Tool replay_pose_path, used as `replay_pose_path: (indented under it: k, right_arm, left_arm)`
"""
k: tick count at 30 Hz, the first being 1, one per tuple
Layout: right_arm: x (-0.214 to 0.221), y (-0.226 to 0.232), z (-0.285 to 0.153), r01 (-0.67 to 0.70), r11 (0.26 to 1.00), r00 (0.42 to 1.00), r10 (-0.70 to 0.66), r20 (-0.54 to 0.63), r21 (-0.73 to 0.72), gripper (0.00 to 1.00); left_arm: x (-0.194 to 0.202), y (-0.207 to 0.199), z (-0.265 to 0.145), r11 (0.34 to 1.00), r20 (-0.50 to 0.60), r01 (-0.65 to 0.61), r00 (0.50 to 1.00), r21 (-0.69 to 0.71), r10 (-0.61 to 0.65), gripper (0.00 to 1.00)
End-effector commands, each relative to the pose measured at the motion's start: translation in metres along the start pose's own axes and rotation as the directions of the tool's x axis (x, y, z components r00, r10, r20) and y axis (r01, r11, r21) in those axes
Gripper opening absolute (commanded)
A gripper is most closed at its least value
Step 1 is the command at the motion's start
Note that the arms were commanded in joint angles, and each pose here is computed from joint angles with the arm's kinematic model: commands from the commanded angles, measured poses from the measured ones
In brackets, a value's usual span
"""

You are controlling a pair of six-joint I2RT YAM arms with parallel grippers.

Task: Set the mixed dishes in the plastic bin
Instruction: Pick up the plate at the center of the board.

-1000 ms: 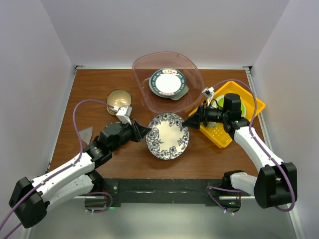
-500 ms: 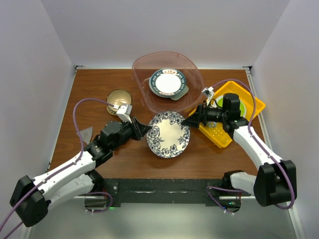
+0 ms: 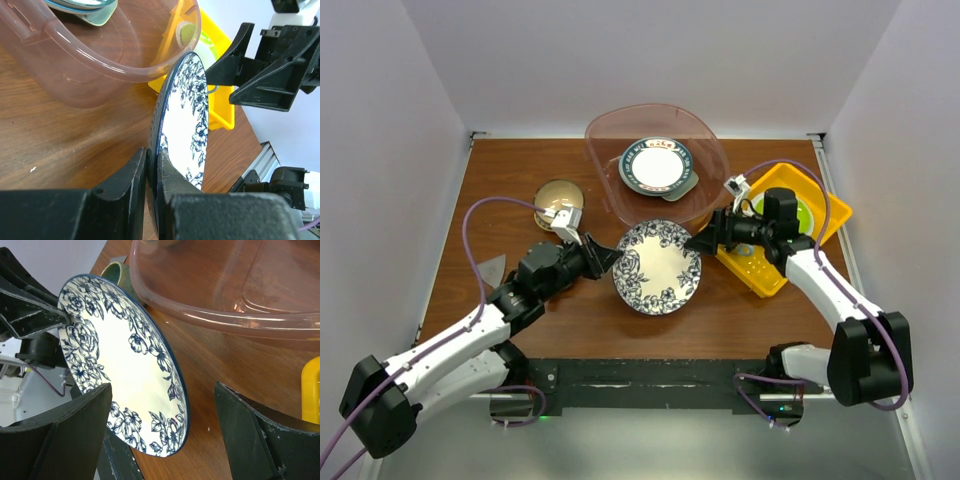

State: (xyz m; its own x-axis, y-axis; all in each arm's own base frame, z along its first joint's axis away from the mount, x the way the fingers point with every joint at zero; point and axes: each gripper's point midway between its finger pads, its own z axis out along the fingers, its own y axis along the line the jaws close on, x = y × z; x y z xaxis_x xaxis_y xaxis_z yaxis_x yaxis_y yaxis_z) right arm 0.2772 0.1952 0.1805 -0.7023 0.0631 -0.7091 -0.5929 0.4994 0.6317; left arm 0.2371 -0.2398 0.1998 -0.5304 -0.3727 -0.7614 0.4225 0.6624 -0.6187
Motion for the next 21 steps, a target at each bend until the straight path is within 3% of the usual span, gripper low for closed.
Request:
replay_pose_path:
  k: [1,10,15,19,21]
  right_arm:
    - [0.000,0.009,0.003,0.048,0.997,0.999,-0.048,-0.007,-0.052,0.86]
    - [0.009,0.016,0.011,0.048,0.995,0.998,-0.052,-0.043,-0.087,0.80]
    - [0.015,0.019,0.014,0.031,0.993,0.997,-0.039,-0.065,-0.112,0.68]
    - [0.015,0.024,0.017,0.047,0.988,0.996,-0.057,-0.066,-0.147,0.49]
    - [0.016,0.027,0.016,0.052,0.983,0.995,-0.065,-0.070,-0.175,0.31]
  left_arm:
    - [-0.096,-0.073,-0.020,0.969,0.292,0.028,0.951,0.244,-0.101,0.00]
    - [-0.111,-0.078,-0.027,0.960,0.334,0.047,0.932,0.276,-0.142,0.00]
    - [-0.114,-0.080,-0.029,0.955,0.341,0.051,0.927,0.291,-0.153,0.00]
    - [-0.114,-0.082,-0.028,0.949,0.337,0.057,0.927,0.309,-0.165,0.00]
    - [-0.114,-0.083,-0.027,0.948,0.335,0.059,0.927,0.313,-0.168,0.00]
